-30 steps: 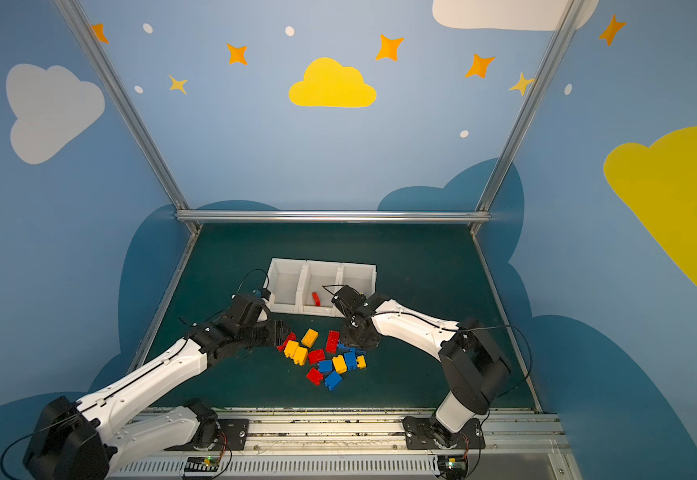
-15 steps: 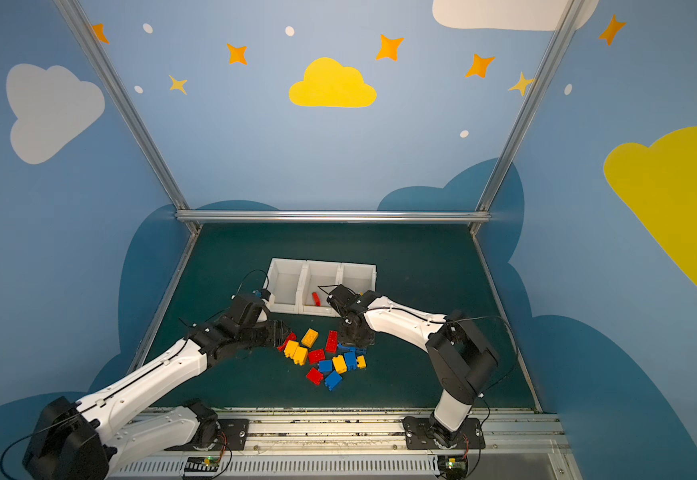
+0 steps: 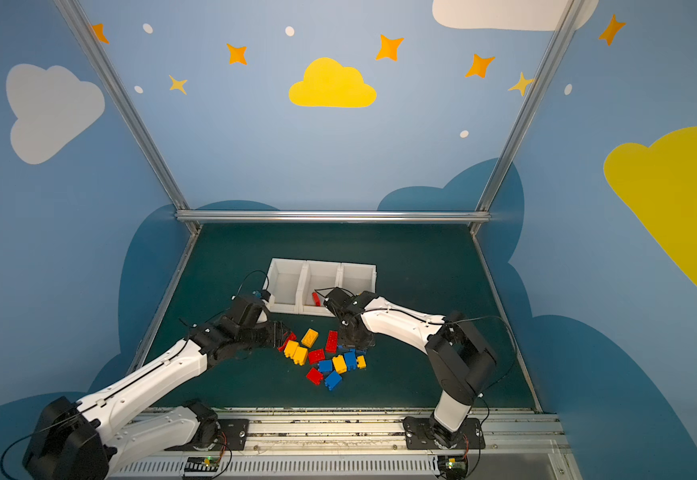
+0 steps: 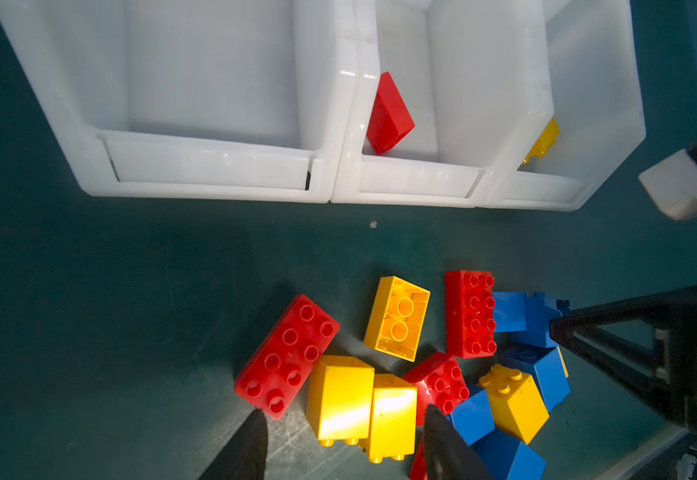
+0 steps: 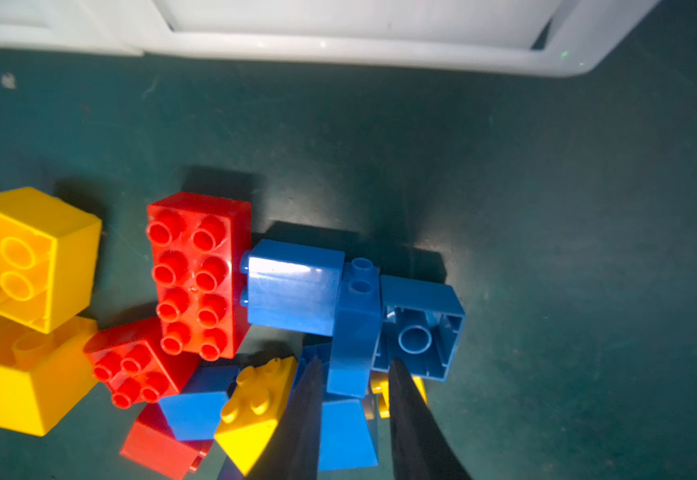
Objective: Sort the legos into containers by color
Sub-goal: 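Lower the right gripper onto a blue brick and close on it, then lift the blue brick with the right gripper toward the compartment nearest the left arm, then open the right gripper to drop the blue brick into that compartment, then withdraw the right gripper to the pile while the left gripper lowers toward a red brick, then close the left gripper on the red 2x4 brick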
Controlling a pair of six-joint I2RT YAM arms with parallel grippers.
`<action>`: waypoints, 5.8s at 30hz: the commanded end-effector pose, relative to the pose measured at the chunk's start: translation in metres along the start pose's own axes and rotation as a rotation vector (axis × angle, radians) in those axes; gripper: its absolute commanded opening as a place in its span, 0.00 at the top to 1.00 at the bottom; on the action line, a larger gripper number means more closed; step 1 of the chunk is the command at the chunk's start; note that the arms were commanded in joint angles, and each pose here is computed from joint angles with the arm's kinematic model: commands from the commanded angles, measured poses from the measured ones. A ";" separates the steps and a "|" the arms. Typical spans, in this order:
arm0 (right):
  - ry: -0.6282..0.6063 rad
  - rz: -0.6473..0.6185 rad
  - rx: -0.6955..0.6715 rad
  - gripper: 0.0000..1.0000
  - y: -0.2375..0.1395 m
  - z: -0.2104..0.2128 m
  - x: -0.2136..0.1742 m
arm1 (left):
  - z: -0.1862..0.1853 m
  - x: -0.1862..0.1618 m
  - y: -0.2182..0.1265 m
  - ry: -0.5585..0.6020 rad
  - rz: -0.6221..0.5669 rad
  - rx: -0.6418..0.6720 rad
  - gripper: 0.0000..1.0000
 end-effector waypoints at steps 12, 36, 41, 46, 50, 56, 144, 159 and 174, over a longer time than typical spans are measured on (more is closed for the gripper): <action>-0.006 0.016 0.005 0.74 0.004 0.010 0.004 | 0.000 -0.001 -0.004 -0.007 -0.013 -0.013 0.40; -0.026 0.001 -0.004 0.89 -0.007 0.011 0.005 | 0.001 -0.003 -0.008 -0.010 -0.025 -0.012 0.39; -0.062 -0.046 0.024 0.89 -0.034 0.013 0.011 | 0.005 -0.008 -0.012 -0.039 -0.045 -0.012 0.39; -0.131 -0.109 0.085 0.89 -0.066 0.027 0.025 | 0.011 -0.014 -0.020 -0.068 -0.079 -0.003 0.39; -0.207 -0.152 0.154 0.89 -0.085 0.049 0.044 | 0.016 -0.021 -0.029 -0.087 -0.106 0.011 0.39; -0.321 -0.194 0.249 0.89 -0.098 0.095 0.079 | 0.024 -0.032 -0.039 -0.120 -0.121 0.026 0.39; 0.022 -0.287 0.264 0.61 -0.085 -0.044 -0.004 | 0.014 -0.022 0.042 0.147 0.303 0.304 0.37; 0.037 -0.281 0.260 0.62 -0.084 -0.047 -0.005 | 0.005 -0.005 0.068 0.219 0.330 0.343 0.37; 0.048 -0.298 0.249 0.66 -0.089 -0.053 -0.008 | -0.003 0.000 0.087 0.204 0.336 0.281 0.62</action>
Point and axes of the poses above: each gripper's point midway between its finger pads, its own y axis out along the fingers, its own z axis along the line the jaws close on, x = y × z, the point moved 10 cm from there along -y, back along the fingers, and after that the axes turned 1 degree about y, right-handed, at the moved point
